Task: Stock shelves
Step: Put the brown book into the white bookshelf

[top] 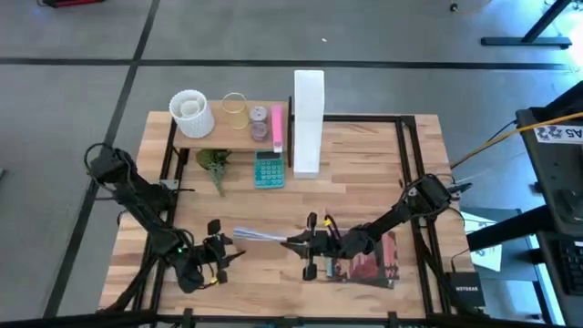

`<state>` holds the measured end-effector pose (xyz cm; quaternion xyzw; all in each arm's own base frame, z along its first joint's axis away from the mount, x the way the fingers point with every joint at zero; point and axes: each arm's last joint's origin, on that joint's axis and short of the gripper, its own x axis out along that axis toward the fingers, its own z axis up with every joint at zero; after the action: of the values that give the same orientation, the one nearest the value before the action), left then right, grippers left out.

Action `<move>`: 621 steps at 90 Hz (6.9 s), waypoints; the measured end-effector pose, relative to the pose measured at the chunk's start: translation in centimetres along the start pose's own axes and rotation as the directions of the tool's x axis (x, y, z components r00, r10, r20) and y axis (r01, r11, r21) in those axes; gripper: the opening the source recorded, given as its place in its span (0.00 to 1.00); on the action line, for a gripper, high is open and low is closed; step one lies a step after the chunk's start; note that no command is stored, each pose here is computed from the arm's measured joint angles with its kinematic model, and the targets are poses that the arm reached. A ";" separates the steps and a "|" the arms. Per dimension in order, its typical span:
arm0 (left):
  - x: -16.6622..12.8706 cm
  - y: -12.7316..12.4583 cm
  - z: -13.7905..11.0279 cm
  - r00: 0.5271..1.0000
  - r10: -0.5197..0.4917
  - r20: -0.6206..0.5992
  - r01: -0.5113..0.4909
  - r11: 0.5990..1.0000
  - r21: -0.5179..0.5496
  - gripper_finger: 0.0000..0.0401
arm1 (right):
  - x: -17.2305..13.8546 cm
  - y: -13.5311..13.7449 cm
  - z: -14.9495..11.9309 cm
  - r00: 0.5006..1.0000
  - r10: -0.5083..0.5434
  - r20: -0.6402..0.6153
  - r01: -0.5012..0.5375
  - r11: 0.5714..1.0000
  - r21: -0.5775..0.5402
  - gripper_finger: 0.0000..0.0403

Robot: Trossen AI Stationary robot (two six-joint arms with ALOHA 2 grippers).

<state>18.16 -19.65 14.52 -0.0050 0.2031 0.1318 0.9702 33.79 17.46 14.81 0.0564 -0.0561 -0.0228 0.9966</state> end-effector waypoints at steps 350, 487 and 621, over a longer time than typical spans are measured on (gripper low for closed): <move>-1.4 2.3 -0.4 0.999 -0.013 -0.035 0.014 1.000 0.014 0.35 | 0.4 -0.8 13.1 0.753 -0.653 -0.082 0.641 0.756 -0.137 0.00; -1.4 2.3 -0.5 0.999 -0.017 -0.043 0.015 0.999 -0.041 0.35 | 3.3 -10.6 16.6 0.339 -0.938 0.075 0.934 0.325 -0.150 0.00; -1.4 2.3 -0.5 0.999 -0.017 -0.044 0.015 0.999 -0.048 0.35 | 4.4 -18.2 8.0 0.380 -0.891 -0.249 0.924 0.379 0.055 0.00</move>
<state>16.17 -17.80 14.72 -0.0324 0.2212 0.1287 0.9662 36.51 -1.68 21.11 0.1716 0.0716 -0.5561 0.8101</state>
